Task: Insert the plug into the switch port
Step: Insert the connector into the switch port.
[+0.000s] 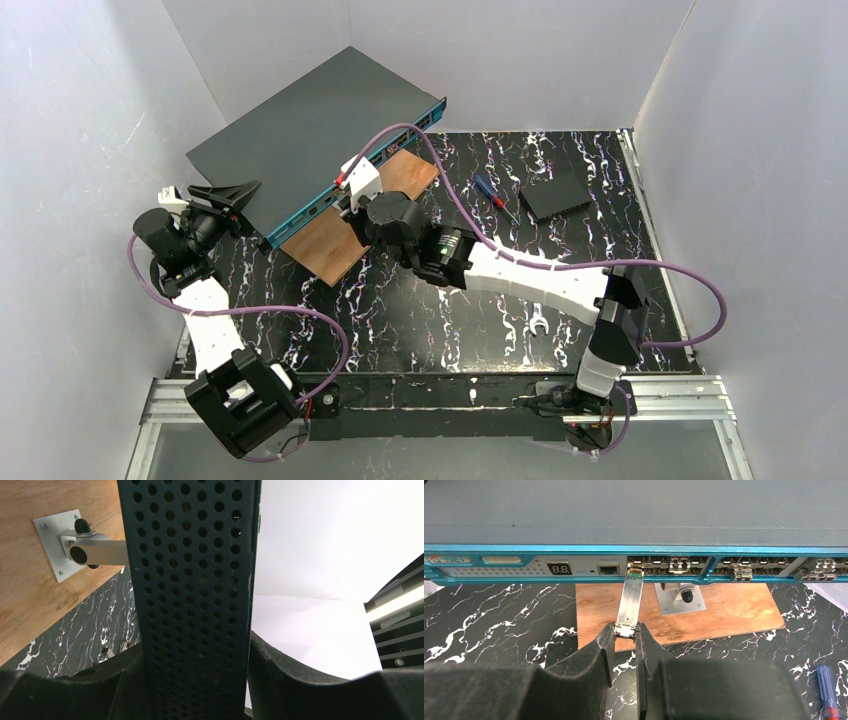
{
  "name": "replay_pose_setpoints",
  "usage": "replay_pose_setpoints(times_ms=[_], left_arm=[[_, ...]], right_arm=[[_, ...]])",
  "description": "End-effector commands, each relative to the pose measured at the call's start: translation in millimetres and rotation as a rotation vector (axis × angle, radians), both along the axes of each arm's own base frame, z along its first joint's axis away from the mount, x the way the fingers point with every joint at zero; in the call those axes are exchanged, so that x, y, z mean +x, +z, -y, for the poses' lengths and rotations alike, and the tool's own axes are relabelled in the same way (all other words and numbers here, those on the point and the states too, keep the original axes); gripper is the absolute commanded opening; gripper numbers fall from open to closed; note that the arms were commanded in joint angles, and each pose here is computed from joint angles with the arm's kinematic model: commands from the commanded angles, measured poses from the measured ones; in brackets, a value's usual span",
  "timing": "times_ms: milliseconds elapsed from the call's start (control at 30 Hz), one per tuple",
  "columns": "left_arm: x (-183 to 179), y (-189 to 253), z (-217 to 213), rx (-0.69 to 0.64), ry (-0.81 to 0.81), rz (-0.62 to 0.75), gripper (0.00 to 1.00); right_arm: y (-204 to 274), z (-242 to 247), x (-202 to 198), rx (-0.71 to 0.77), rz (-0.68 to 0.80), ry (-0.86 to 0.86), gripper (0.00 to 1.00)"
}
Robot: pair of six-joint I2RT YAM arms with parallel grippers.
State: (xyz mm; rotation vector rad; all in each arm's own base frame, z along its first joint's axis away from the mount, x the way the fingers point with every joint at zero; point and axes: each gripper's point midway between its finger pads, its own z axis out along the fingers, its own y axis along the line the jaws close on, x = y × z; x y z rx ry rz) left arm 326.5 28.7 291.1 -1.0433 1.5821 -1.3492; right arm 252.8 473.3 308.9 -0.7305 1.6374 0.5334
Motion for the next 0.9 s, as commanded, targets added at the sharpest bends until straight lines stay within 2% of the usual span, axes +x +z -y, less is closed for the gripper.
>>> replay_pose_setpoints(times_ms=[0,367,867], left_arm=[[-7,-4,11,0.035,-0.060,0.010,0.00],[-7,-4,11,0.034,-0.061,0.010,0.00],[-8,-4,12,0.035,-0.064,0.011,0.00]], right_arm=[[21,-13,0,0.051,0.019,0.028,0.01],[12,-7,3,-0.043,0.044,0.027,0.01],[38,-16,10,0.001,0.064,0.049,0.01]])
